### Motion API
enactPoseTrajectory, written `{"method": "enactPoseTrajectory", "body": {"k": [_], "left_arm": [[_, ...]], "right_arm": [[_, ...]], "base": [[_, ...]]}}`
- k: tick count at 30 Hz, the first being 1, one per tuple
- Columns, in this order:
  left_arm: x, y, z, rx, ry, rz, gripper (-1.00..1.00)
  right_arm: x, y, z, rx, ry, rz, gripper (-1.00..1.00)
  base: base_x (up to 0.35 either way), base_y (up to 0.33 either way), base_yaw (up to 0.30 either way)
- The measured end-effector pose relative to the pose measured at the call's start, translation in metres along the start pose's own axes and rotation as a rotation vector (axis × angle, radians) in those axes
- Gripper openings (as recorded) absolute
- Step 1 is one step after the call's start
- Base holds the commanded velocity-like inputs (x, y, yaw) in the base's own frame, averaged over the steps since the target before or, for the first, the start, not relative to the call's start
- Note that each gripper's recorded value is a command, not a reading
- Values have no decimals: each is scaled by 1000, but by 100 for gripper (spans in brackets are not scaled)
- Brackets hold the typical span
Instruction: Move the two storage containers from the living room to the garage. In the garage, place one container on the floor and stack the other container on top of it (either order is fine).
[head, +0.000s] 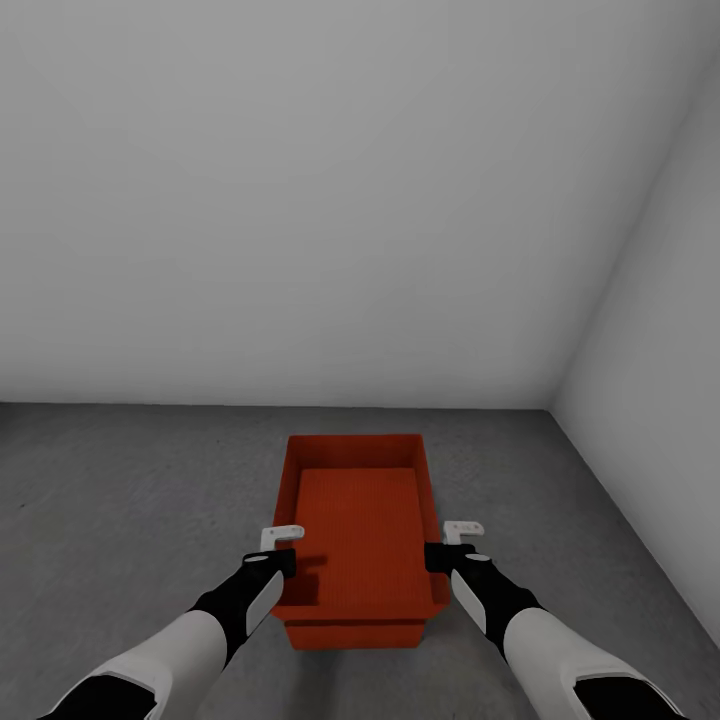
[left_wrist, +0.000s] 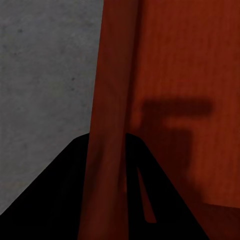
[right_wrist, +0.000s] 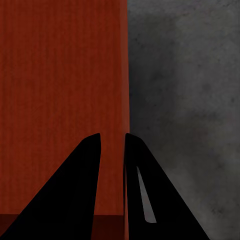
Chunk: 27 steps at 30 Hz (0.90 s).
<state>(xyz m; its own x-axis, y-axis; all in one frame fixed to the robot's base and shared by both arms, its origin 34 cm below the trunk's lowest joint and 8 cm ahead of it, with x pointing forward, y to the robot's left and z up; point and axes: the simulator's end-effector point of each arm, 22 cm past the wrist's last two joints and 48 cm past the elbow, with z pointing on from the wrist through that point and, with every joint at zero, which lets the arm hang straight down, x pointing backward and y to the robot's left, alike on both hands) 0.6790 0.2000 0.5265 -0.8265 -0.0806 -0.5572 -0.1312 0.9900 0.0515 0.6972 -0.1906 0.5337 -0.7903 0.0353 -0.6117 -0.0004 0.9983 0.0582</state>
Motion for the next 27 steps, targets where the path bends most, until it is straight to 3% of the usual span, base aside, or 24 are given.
{"method": "enactPoseTrajectory", "body": {"k": [8, 27], "left_arm": [[0, 0, 0, 0, 0, -1, -100], [24, -1, 28, 0, 0, 0, -100]], "right_arm": [[0, 0, 0, 0, 0, -1, -100], [26, -2, 26, 0, 0, 0, -100]], "base": [[0, 0, 0], [0, 0, 0]]}}
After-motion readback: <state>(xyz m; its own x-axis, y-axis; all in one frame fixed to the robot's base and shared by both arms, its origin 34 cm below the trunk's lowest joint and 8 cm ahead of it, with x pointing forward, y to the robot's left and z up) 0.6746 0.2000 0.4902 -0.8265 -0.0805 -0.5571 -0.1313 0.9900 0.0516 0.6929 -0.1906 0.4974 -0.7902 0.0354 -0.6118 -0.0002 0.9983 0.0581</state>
